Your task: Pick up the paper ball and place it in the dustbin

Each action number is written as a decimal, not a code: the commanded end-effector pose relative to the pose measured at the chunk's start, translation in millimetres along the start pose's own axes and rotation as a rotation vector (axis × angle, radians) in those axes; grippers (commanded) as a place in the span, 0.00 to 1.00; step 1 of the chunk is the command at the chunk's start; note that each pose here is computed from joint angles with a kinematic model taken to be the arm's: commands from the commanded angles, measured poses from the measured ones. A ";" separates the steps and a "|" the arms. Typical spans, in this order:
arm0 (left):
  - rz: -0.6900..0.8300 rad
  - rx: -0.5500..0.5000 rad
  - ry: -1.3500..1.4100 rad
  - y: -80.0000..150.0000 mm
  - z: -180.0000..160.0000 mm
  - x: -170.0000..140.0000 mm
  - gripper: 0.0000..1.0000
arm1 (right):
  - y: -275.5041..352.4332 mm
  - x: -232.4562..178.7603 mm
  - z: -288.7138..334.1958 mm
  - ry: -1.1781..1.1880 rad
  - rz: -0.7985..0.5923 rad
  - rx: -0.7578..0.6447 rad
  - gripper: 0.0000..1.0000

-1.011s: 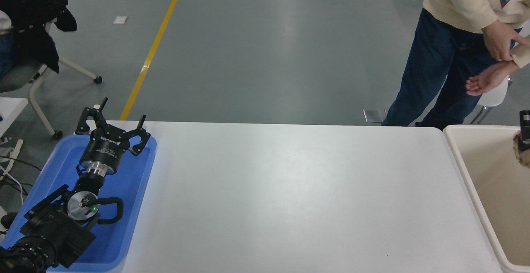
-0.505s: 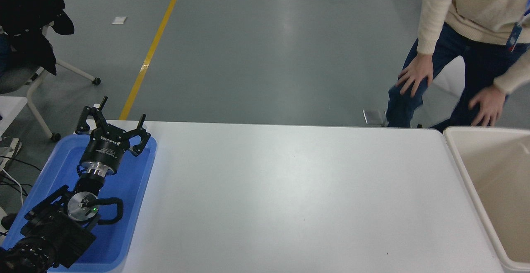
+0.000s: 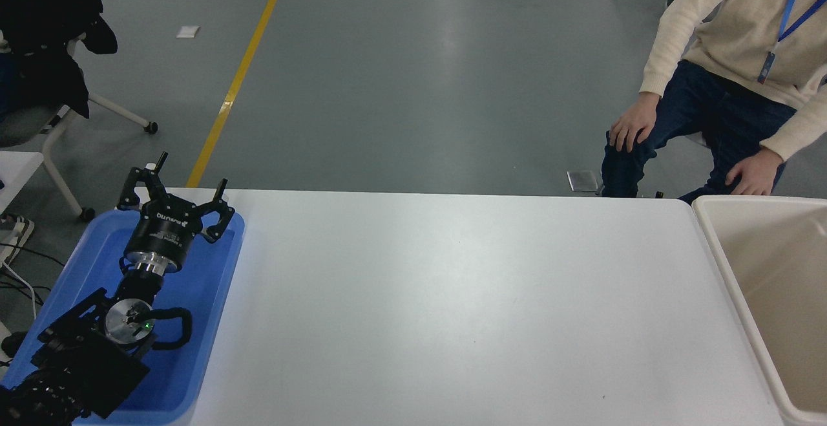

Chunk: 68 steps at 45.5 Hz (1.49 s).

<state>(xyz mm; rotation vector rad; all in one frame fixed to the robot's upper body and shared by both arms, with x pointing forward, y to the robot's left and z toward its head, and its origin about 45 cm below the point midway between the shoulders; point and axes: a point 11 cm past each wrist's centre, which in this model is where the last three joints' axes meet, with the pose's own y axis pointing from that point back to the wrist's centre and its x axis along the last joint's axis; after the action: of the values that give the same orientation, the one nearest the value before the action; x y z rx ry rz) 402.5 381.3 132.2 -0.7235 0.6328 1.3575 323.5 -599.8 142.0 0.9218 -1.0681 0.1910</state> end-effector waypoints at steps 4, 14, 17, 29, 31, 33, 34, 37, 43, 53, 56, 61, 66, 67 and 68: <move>0.000 0.001 -0.001 0.0 -0.1 0.0 1.00 | -6.2 -42.7 -5.9 -0.051 0.035 -0.029 0.00; 0.000 0.000 0.000 0.0 0.1 0.0 1.00 | -5.9 -43.9 -8.7 -0.055 0.055 -0.026 0.17; 0.000 0.000 0.000 0.0 0.1 0.0 1.00 | -5.9 -38.2 -4.8 -0.058 0.088 -0.031 0.65; 0.000 0.000 0.000 0.0 0.1 0.0 1.00 | -5.0 -37.0 -7.3 -0.064 0.132 -0.028 0.90; 0.000 0.000 0.000 0.0 0.1 0.0 1.00 | -5.0 -36.3 -7.2 -0.064 0.132 -0.027 0.91; 0.000 0.001 -0.001 0.0 -0.1 0.0 1.00 | -4.9 -36.4 -8.2 -0.067 0.130 -0.025 0.92; 0.000 0.000 0.000 0.0 0.1 0.0 1.00 | -4.9 -35.0 -8.6 -0.070 0.131 -0.024 0.93; 0.000 0.000 0.000 0.0 0.1 0.0 1.00 | -5.0 -33.0 -8.9 -0.089 0.134 -0.025 0.96; 0.000 0.001 -0.001 0.0 -0.1 0.0 1.00 | -5.0 -30.8 -8.8 -0.181 0.132 -0.033 0.99; 0.000 0.000 0.000 0.0 0.1 0.0 1.00 | -5.1 -27.4 3.5 -0.354 0.114 -0.051 0.99; 0.000 0.000 0.000 0.0 0.1 0.0 1.00 | -4.3 -23.7 8.0 -0.434 0.098 -0.046 0.99; 0.000 0.000 0.000 0.0 0.1 0.0 1.00 | -0.8 -11.4 7.3 -0.588 0.074 -0.013 1.00; 0.000 0.000 0.000 0.0 0.1 0.0 1.00 | 4.3 3.0 -11.4 -0.754 0.049 0.053 1.00; 0.000 0.000 0.000 0.0 0.1 0.0 1.00 | 6.0 4.3 -20.2 -0.787 0.037 0.075 1.00; 0.000 0.000 0.000 0.0 0.1 0.0 1.00 | 7.7 5.8 -26.7 -0.820 0.025 0.094 1.00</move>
<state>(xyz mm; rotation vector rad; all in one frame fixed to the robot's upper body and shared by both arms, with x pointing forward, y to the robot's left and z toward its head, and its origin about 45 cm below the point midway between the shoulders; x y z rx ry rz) 402.5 381.3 132.2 -0.7235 0.6326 1.3576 311.3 -598.9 124.3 0.9296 -1.5728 0.0004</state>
